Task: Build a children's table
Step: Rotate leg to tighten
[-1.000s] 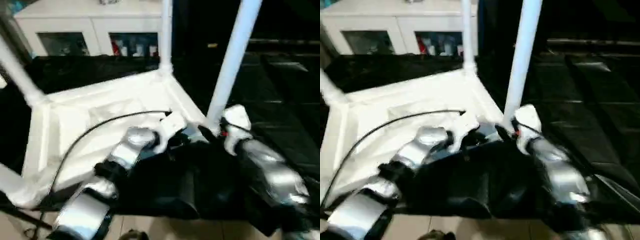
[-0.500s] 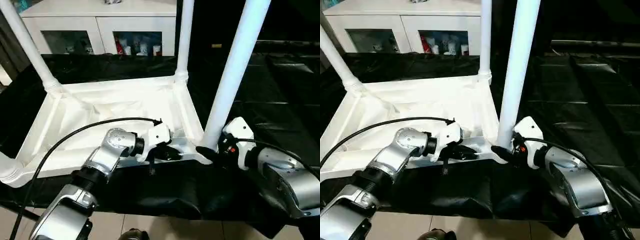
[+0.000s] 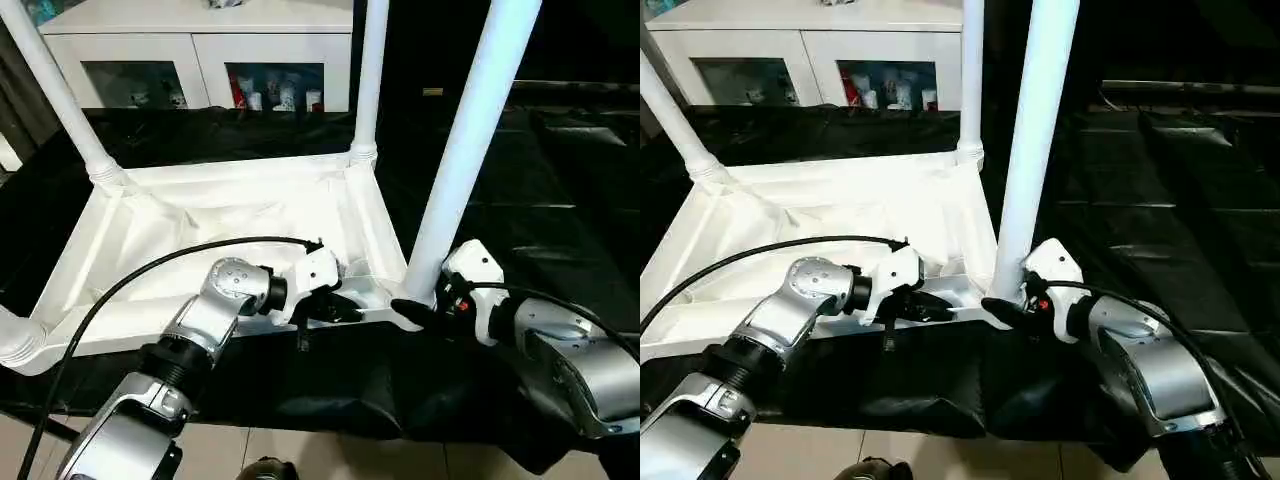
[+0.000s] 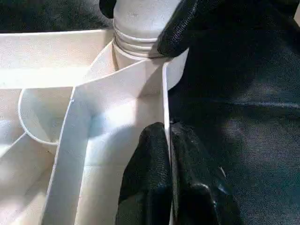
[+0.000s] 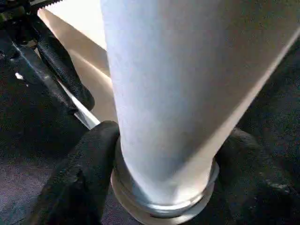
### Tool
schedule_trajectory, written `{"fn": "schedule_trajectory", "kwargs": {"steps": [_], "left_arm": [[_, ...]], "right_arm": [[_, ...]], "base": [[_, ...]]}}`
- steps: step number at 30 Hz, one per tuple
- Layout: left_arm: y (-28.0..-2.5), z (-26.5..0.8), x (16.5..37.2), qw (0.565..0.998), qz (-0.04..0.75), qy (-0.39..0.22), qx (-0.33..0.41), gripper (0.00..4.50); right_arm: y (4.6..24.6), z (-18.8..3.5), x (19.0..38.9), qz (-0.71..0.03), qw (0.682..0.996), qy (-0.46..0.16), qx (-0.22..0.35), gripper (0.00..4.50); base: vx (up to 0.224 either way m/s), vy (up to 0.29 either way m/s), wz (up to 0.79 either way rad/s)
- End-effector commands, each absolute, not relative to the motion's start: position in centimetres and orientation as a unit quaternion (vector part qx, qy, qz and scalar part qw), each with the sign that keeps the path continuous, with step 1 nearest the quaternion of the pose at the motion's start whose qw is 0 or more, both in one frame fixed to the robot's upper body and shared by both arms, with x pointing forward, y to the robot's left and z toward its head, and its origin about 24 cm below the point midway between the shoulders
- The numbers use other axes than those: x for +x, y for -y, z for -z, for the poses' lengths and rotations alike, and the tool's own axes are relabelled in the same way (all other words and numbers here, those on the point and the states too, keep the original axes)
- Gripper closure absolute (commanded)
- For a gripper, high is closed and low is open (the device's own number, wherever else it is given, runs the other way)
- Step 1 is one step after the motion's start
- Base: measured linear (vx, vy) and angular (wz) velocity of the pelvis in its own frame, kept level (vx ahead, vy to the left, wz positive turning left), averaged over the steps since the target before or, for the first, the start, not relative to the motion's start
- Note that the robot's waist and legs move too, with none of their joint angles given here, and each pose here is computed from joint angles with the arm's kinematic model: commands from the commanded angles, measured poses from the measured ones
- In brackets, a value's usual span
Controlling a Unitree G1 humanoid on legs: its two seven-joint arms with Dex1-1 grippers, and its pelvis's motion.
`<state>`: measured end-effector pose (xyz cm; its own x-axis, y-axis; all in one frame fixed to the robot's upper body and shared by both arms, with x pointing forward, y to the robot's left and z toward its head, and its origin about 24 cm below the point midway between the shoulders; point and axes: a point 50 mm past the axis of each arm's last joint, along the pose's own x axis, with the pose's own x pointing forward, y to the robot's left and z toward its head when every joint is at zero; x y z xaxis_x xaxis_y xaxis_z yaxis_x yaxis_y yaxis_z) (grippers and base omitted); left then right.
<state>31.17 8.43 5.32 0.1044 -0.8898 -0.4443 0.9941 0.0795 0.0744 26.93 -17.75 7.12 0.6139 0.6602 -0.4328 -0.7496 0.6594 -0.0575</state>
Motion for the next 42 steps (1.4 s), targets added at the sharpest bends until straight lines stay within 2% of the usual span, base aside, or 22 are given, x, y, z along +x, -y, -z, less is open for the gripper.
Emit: {"fn": "schedule_trajectory", "kwargs": {"steps": [1, 6, 10, 11, 13, 14, 15, 17, 19, 23, 26, 30, 31, 32, 34, 38, 40, 42], "left_arm": [[-7.8, -6.7, 31.2, 0.712, 0.668, -0.11, 0.186, 4.5], [-7.8, -6.7, 31.2, 0.713, 0.667, -0.111, 0.185, 4.5], [-7.8, -6.5, 31.6, 0.732, 0.643, -0.114, 0.193, 4.5], [-7.8, -6.3, 32.1, 0.75, 0.62, -0.119, 0.199, 4.5], [-7.4, -5.9, 33.4, 0.8, 0.55, -0.13, 0.201, 4.5], [-7.4, -5.9, 33.4, 0.801, 0.549, -0.131, 0.201, 4.5], [-7.0, -5.8, 34.0, 0.822, 0.518, -0.135, 0.194, 4.5], [-6.0, -5.8, 34.7, 0.853, 0.472, -0.144, 0.173, 4.5], [-5.0, -5.9, 34.9, 0.867, 0.45, -0.145, 0.161, 4.5], [-3.3, -5.9, 34.8, 0.873, 0.441, -0.142, 0.148, 4.5], [-1.7, -5.9, 34.5, 0.868, 0.454, -0.133, 0.151, 4.5], [-1.4, -6.0, 34.2, 0.858, 0.474, -0.118, 0.159, 4.5], [-1.4, -6.0, 34.1, 0.852, 0.485, -0.113, 0.161, 4.5], [-1.4, -6.0, 34.0, 0.848, 0.492, -0.109, 0.161, 4.5], [-1.5, -6.0, 33.9, 0.846, 0.497, -0.107, 0.161, 4.5], [-2.5, -6.0, 33.9, 0.843, 0.503, -0.103, 0.161, 4.5], [-2.8, -6.0, 33.9, 0.841, 0.507, -0.1, 0.16, 4.5], [-3.1, -6.1, 33.8, 0.835, 0.519, -0.096, 0.159, 4.5]], "right_arm": [[18.0, -7.3, 27.0, -0.391, 0.892, -0.192, -0.118, 1.73], [17.9, -7.3, 27.0, -0.387, 0.895, -0.189, -0.113, 1.8], [18.0, -7.1, 27.7, -0.349, 0.915, -0.183, -0.085, 1.81], [18.0, -6.8, 28.0, -0.323, 0.926, -0.181, -0.076, 1.81], [18.2, -5.4, 29.4, -0.197, 0.962, -0.184, -0.045, 1.81], [18.2, -5.4, 29.4, -0.195, 0.962, -0.184, -0.045, 1.81], [18.1, -4.6, 29.9, -0.132, 0.972, -0.192, -0.032, 1.81], [17.3, -3.5, 30.5, -0.061, 0.978, -0.201, -0.011, 1.81], [16.3, -3.1, 30.8, -0.039, 0.979, -0.201, 0.003, 1.81], [14.5, -2.9, 31.4, -0.031, 0.98, -0.197, 0.008, 1.81], [12.3, -3.7, 32.3, -0.052, 0.983, -0.175, 0.008, 1.81], [11.7, -4.1, 32.4, -0.07, 0.984, -0.163, -0.004, 1.81], [11.7, -4.1, 32.4, -0.073, 0.984, -0.16, -0.006, 1.25], [11.9, -4.2, 32.3, -0.074, 0.985, -0.158, -0.007, 1.11], [12.0, -4.2, 32.3, -0.074, 0.985, -0.157, -0.008, 1.11], [13.3, -4.9, 32.1, -0.094, 0.985, -0.145, -0.023, 0.77], [13.6, -5.5, 32.1, -0.113, 0.984, -0.136, -0.033, 0.58], [13.9, -6.0, 31.9, -0.146, 0.979, -0.132, -0.053, 0.58]], "base": [[0.0, 0.0, 0.0], [0.0, 0.0, 0.0], [0.0, 0.0, 0.0], [0.0, 0.0, 0.0], [0.0, 0.0, 0.0], [0.0, 0.0, 0.0], [0.0, 0.0, 0.0], [0.0, 0.0, 0.0], [0.0, 0.0, 0.0], [0.0, 0.0, 0.0], [0.0, 0.0, 0.0], [0.0, 0.0, 0.0], [0.0, 0.0, 0.0], [0.0, 0.0, 0.0], [0.0, 0.0, 0.0], [0.0, 0.0, 0.0], [0.0, 0.0, 0.0], [0.0, 0.0, 0.0]]}}
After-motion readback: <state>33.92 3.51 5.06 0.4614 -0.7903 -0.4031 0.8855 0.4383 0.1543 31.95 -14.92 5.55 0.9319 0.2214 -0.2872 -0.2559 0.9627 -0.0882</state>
